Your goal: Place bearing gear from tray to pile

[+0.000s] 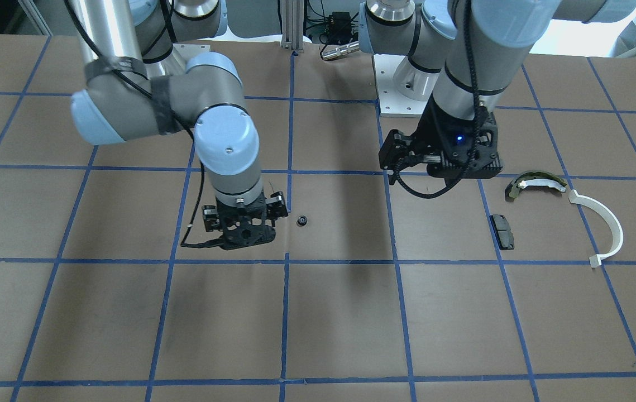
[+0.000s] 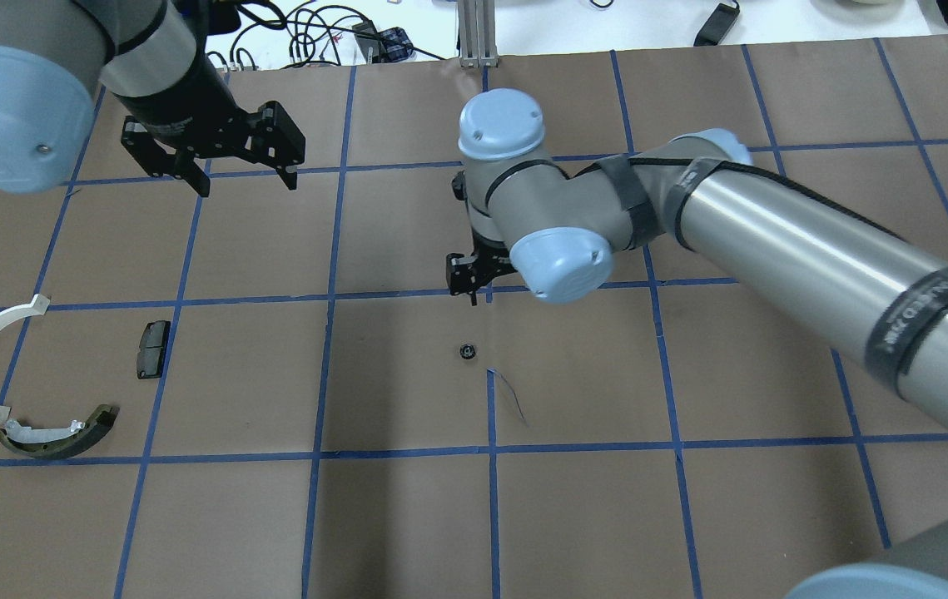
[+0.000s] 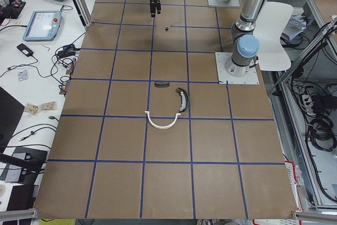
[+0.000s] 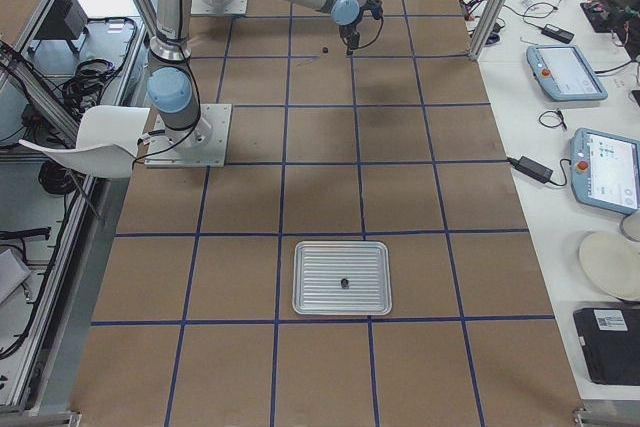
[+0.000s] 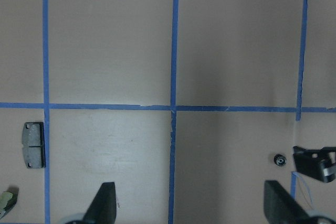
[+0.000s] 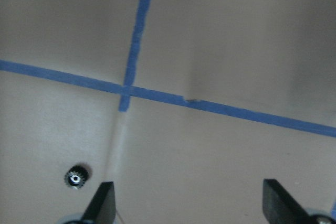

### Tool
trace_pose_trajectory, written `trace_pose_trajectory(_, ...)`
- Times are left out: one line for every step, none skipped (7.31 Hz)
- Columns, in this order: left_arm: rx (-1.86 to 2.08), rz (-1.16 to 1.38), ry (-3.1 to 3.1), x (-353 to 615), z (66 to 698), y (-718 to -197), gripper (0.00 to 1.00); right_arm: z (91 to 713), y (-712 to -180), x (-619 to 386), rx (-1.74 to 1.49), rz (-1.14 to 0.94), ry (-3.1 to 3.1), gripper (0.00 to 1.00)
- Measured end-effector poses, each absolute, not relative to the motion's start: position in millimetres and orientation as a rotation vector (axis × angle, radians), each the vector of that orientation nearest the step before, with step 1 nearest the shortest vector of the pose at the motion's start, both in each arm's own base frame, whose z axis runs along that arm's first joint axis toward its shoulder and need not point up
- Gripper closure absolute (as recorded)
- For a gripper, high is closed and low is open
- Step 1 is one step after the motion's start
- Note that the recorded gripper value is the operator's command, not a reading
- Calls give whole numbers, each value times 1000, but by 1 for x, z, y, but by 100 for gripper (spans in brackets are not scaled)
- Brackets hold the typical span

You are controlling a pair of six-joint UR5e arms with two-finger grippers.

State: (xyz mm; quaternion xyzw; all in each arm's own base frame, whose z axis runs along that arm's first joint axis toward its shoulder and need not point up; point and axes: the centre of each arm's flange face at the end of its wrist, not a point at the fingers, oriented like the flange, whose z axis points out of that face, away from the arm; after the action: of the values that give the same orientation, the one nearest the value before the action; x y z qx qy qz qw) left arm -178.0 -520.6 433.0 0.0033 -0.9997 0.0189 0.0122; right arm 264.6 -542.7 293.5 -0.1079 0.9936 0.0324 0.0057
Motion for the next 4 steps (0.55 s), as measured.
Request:
trace_pose_trajectory(3,46,-3116,-206,401,-514,1,325,-550,204,-328,114,3107,0)
trace_pose_trajectory(-8,29,-3116,-234,361,-503,1,345,-556,137,-335,133,3097,0)
trace_pose_trajectory(-4,28,-3109,-257,315,-490,1,357,-559,65,-381,144,3079,0)
trace_pose_trajectory(20,26,-3094,-277,273,-478,4,362,-558,1,-434,143,3061,0)
